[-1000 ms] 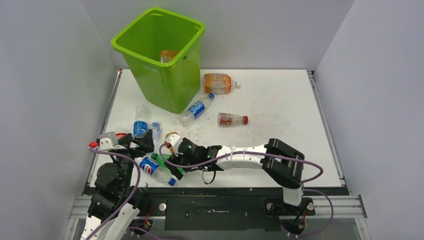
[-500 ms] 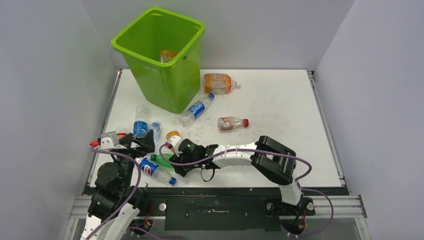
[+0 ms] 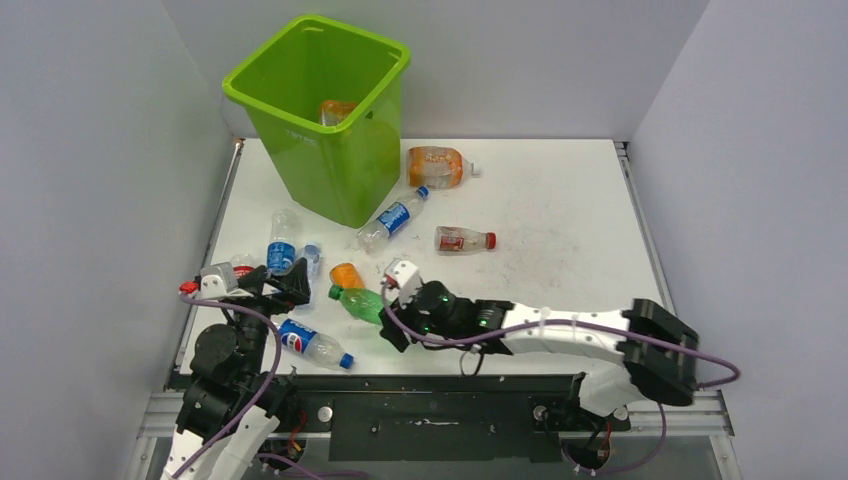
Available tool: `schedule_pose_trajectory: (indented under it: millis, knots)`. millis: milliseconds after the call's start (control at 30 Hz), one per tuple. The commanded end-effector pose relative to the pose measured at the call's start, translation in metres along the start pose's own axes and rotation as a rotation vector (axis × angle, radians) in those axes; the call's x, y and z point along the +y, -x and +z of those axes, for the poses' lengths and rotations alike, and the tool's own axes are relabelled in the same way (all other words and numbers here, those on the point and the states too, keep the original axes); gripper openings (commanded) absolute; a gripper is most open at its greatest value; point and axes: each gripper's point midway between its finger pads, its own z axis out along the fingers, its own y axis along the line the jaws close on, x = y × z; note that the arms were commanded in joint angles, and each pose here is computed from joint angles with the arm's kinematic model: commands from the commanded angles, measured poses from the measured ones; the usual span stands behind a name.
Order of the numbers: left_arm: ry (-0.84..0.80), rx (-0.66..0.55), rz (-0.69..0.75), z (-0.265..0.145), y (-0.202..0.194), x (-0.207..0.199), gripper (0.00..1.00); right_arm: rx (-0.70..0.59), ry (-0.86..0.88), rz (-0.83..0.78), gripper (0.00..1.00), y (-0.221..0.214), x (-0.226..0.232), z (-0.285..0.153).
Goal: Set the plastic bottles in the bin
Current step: Pick up the plastic bottle at the center of the board, then place the plastic bottle in the trash bin.
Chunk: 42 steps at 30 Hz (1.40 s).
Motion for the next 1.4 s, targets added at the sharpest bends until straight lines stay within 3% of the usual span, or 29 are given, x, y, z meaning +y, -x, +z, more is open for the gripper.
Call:
schedule_pose_trajectory:
  millis: [0,167,300,433,767,1100,1367]
  knots:
    - [-0.078,-0.043,-0.122,0.003,0.01,-0.02,0.96,-0.262,-0.124,0.158,0.42,0.028,-0.027,-0.05]
    - [-0.46,0.083,-0.398,-0.002,-0.015,-0.095,0.96,-0.604,-0.06,0.277,0.42,0.051,-0.033,-0.111]
    - [-0.696,0.186,-0.595,-0.013,-0.032,-0.133,0.96,-0.704,-0.043,0.301,0.4,0.054,-0.036,-0.132]
    - [-0.825,0.202,-0.655,-0.019,-0.025,-0.154,0.96,-0.792,0.003,0.323,0.39,0.058,-0.032,-0.147]
    - [-0.897,0.148,-0.611,-0.012,0.002,-0.186,0.96,-0.834,0.05,0.328,0.37,0.063,-0.021,-0.147]
    - [-0.824,0.237,-0.429,0.004,-0.026,-0.223,0.99,-0.812,0.043,0.314,0.36,0.064,-0.017,-0.142]
    - [-0.805,0.246,-0.408,0.009,-0.032,-0.237,0.77,-0.804,0.025,0.306,0.36,0.063,-0.02,-0.147]
